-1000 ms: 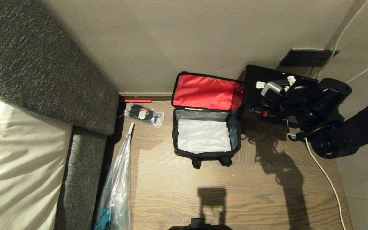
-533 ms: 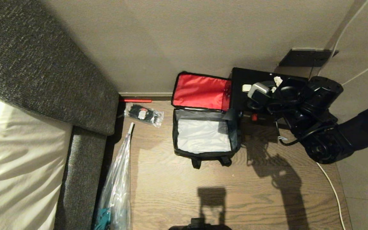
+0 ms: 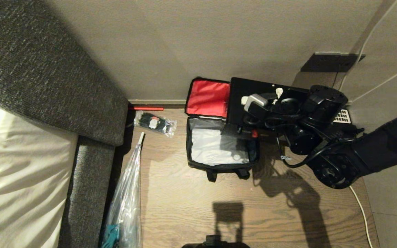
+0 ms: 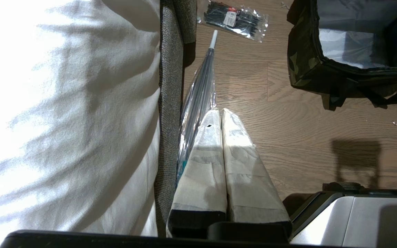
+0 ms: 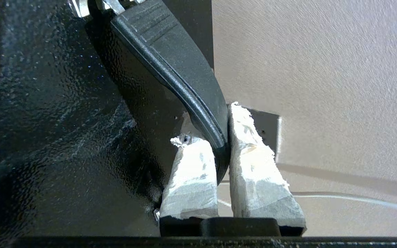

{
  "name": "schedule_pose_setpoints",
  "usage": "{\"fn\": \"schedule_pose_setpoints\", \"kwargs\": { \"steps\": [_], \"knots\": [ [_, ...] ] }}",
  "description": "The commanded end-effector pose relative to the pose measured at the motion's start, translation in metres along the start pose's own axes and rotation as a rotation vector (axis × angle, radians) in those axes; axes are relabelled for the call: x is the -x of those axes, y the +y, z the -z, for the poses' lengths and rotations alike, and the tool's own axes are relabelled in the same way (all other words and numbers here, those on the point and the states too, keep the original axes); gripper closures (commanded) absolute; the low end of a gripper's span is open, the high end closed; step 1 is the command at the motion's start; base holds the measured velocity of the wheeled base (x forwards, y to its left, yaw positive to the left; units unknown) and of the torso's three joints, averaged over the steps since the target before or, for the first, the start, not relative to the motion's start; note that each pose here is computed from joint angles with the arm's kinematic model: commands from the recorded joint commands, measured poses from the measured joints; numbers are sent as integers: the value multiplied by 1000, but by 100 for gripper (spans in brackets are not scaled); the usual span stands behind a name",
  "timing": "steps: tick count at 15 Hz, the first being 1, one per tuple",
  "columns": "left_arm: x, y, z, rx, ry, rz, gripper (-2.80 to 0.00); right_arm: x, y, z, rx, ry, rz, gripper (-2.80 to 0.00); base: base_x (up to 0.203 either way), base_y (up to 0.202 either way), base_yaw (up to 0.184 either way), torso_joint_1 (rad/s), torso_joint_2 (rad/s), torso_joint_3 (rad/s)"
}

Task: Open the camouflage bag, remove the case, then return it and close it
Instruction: Place the black box back

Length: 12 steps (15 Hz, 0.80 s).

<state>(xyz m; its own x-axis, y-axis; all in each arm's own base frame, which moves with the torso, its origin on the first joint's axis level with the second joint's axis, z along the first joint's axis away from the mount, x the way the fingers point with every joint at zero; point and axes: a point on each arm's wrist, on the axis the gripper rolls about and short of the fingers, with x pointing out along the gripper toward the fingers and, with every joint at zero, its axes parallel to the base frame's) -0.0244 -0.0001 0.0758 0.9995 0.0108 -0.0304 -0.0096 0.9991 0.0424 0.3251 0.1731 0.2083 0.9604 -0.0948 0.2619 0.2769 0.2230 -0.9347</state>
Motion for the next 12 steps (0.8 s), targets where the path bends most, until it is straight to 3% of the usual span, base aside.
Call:
{"fn": "schedule_pose_setpoints", "kwargs": {
  "steps": [1,12],
  "knots": [
    [0,0,0,-1,0,0,0,11,8,-18,4,-24,-23,0,0,0,0,0,0,0],
    [0,0,0,-1,0,-1,0,31,57,-68,27,-101,-105,0,0,0,0,0,0,0]
  ]
}}
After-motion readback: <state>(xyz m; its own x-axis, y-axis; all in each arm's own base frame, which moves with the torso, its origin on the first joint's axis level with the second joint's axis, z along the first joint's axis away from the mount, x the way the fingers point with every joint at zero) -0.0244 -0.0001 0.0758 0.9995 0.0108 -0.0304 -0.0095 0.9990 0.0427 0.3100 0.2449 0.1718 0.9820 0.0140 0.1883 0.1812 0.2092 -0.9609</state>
